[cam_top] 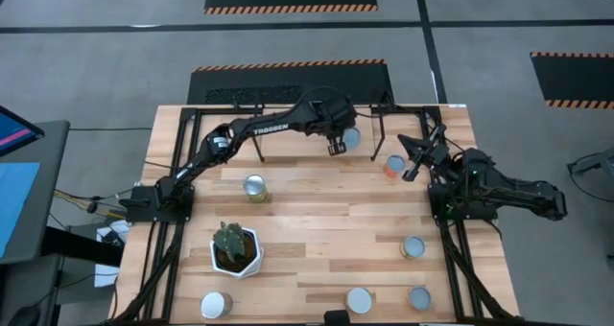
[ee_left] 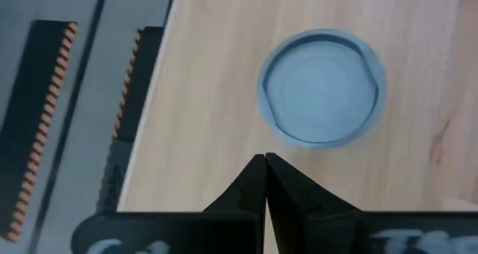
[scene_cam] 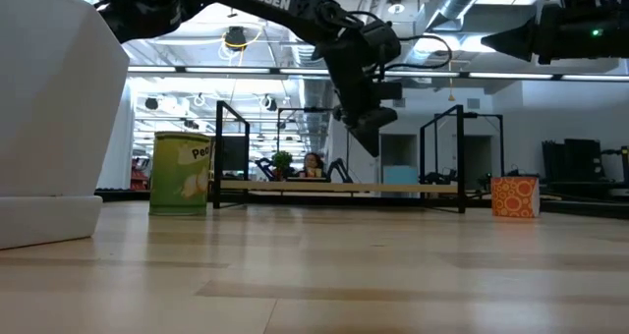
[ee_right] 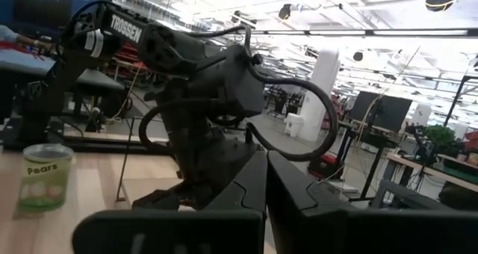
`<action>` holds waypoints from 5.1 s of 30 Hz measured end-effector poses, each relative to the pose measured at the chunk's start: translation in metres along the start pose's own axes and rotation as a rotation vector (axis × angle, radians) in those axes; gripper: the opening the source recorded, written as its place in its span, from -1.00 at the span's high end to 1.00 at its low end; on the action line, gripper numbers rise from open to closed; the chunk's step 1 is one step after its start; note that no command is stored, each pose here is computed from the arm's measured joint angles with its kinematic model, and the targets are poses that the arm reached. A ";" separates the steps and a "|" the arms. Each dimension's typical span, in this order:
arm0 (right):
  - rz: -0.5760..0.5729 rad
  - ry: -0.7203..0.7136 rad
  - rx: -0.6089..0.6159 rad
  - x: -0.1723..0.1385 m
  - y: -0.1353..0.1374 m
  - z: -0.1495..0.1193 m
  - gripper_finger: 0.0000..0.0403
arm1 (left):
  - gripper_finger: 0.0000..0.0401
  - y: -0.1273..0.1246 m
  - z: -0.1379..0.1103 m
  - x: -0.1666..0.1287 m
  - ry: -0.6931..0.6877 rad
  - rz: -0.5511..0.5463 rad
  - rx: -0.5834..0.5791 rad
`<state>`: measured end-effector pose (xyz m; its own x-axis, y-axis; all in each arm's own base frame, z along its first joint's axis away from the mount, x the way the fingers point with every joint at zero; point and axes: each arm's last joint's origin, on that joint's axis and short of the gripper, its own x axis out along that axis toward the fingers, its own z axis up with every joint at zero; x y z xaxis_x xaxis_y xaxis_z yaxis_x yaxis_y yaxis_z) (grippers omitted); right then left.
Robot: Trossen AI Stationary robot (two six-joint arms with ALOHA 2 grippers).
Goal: Pick and place cans onto a shelf
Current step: Put the canned tuna on the shelf, then put the canned pears on the shelf
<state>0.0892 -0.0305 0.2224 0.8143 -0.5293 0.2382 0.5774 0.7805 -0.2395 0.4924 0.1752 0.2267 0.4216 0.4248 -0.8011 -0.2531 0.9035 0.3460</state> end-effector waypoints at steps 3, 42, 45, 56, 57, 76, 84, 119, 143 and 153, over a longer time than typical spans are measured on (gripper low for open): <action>-0.001 -0.005 0.021 0.000 0.000 0.000 0.88 | 1.00 -0.001 -0.001 0.000 0.002 -0.039 -0.005; 0.184 -0.086 0.039 -0.008 0.012 0.025 0.88 | 1.00 -0.036 -0.010 -0.045 0.137 0.116 0.094; 0.154 -0.071 0.038 -0.008 0.011 0.025 0.88 | 1.00 -0.033 -0.021 -0.069 0.251 0.152 0.097; 0.151 -0.025 0.015 -0.008 0.012 0.020 0.88 | 1.00 -0.004 -0.058 -0.174 0.397 0.247 -0.085; 0.145 -0.017 0.012 -0.008 0.012 0.020 0.88 | 1.00 0.000 -0.061 -0.188 0.364 0.272 -0.124; 0.119 -0.033 0.025 -0.008 0.010 0.022 0.88 | 1.00 -0.009 -0.284 -0.292 0.179 0.089 -0.763; 0.112 -0.053 0.037 -0.008 0.010 0.024 0.88 | 1.00 -0.040 -0.272 -0.215 0.043 -0.056 -0.705; 0.121 -0.029 -0.005 -0.008 0.011 0.021 0.88 | 0.42 -0.043 -0.246 -0.179 0.178 -0.195 -0.583; 0.117 -0.026 -0.022 -0.007 0.010 0.021 0.88 | 1.00 -0.050 -0.225 -0.155 0.146 -0.313 -0.592; 0.117 -0.026 -0.024 -0.007 0.010 0.021 0.88 | 1.00 0.006 -0.180 -0.186 -0.114 -0.199 -0.538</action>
<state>0.0880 -0.0117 0.2378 0.8746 -0.4261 0.2314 0.4800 0.8282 -0.2892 0.2562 0.0913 0.2899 0.5901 0.2805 -0.7570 -0.5533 0.8233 -0.1263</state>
